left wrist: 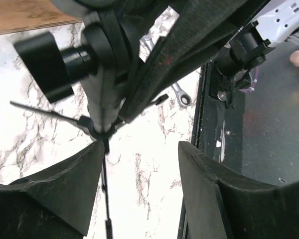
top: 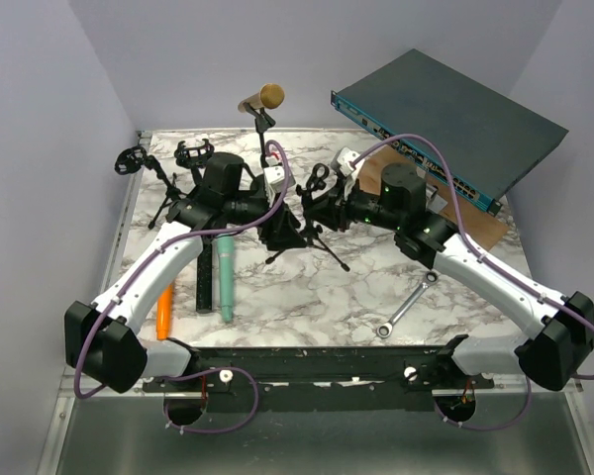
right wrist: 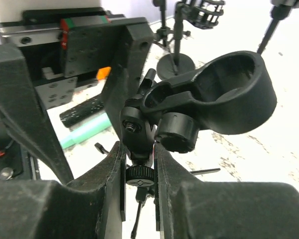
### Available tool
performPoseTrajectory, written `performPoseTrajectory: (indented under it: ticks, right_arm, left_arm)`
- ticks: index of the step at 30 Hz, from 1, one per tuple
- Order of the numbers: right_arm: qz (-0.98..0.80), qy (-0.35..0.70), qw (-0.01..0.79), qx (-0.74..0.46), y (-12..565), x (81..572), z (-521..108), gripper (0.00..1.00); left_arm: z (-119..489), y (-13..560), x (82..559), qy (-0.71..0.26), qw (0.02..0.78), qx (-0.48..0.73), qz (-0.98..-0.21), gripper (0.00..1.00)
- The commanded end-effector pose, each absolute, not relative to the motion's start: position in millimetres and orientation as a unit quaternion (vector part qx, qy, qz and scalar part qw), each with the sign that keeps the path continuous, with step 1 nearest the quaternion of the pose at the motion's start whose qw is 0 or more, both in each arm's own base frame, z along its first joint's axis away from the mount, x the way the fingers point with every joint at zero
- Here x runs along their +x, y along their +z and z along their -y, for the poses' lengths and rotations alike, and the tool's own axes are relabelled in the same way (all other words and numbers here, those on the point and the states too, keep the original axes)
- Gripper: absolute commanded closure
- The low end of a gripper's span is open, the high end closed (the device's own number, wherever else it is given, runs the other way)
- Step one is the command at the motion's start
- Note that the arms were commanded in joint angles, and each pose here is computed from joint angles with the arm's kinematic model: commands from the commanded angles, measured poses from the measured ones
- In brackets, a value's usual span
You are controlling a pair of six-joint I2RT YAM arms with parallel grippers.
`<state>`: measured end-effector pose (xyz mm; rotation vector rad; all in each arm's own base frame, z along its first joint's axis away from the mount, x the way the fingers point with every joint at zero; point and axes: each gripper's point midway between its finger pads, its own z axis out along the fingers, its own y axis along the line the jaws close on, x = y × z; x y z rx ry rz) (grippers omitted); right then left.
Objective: Remove the microphone from the stand
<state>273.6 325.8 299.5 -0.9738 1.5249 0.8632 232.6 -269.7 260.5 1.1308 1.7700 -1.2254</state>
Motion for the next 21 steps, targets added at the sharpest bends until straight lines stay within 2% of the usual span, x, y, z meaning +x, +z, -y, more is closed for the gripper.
performPoseTrajectory:
  ticks: [1,11,21]
  right_arm:
    - [-0.63,0.315,0.595,-0.387,312.4,302.6,-321.5,0.99]
    - [-0.62,0.247,0.638,-0.386,290.0,352.9,-329.9,0.99]
    - [-0.641,0.192,0.653,-0.354,243.1,449.2,-326.6,0.99]
  left_arm:
    - [259.4,263.2,241.2,-0.444,0.373,0.431,-0.691,0.37]
    - [221.0,256.7,244.9,-0.398,0.403,0.415,-0.712,0.36]
    - [206.1,255.0,234.6,-0.387,0.429,0.409,-0.707,0.36]
